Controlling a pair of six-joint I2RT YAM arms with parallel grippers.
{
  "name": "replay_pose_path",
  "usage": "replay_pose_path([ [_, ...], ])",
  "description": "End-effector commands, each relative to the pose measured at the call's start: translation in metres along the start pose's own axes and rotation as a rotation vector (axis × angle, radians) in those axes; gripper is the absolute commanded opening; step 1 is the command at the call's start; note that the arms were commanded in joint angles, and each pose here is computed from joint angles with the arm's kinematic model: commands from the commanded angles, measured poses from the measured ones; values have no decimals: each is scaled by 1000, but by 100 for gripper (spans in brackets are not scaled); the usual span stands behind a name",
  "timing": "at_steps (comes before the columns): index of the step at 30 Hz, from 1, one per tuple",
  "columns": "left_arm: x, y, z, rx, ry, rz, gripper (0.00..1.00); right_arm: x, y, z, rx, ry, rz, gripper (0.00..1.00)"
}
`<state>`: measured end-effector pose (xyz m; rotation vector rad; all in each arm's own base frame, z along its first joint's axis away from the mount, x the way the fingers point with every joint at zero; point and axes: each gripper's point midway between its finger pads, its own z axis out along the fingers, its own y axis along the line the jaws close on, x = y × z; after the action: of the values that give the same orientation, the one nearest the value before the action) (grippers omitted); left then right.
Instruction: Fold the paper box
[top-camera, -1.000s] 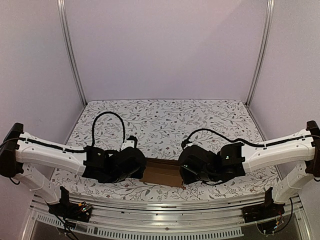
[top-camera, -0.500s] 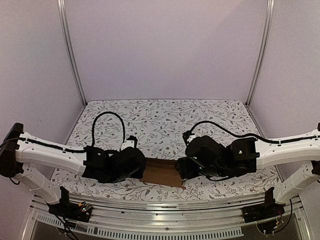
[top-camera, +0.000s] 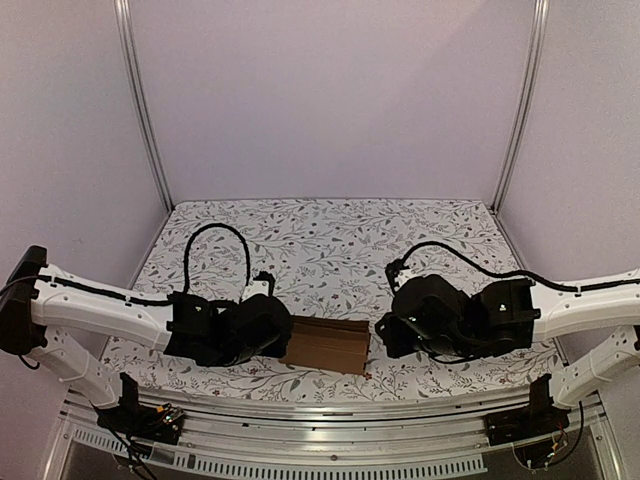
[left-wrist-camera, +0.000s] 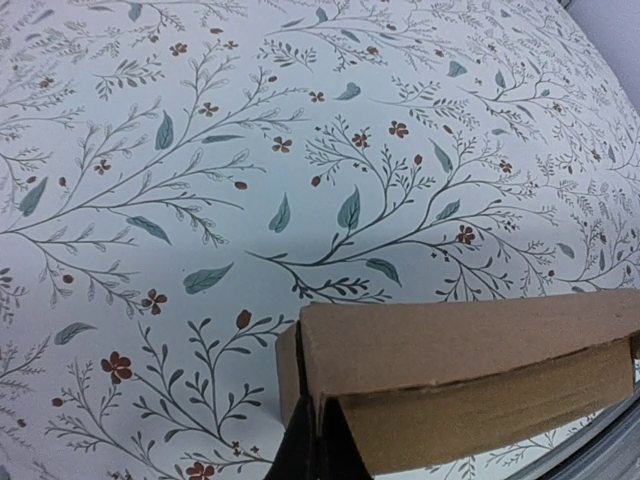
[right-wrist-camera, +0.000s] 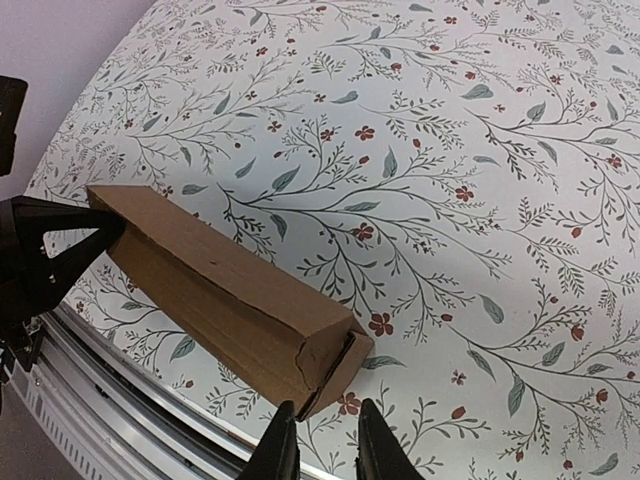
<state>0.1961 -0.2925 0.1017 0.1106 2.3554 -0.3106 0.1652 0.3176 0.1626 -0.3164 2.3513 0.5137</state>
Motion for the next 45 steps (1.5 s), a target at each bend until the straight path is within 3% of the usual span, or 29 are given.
replay_pose_path([
  [1,13,0,1,-11,29,35,0,-12,8,2,16,-34,-32,21],
  [9,14,2,0,-17,28,38,0,-30,18,13,1,-40,-63,21],
  [21,14,3,0,-19,28,42,0,-2,11,36,28,35,-85,17],
  [33,13,2,-1,-18,26,43,0,38,2,44,49,121,-93,0],
  [41,13,1,-1,-20,26,47,0,41,10,42,39,107,-90,1],
  [45,14,2,0,-22,28,48,0,28,13,33,28,68,-87,20],
])
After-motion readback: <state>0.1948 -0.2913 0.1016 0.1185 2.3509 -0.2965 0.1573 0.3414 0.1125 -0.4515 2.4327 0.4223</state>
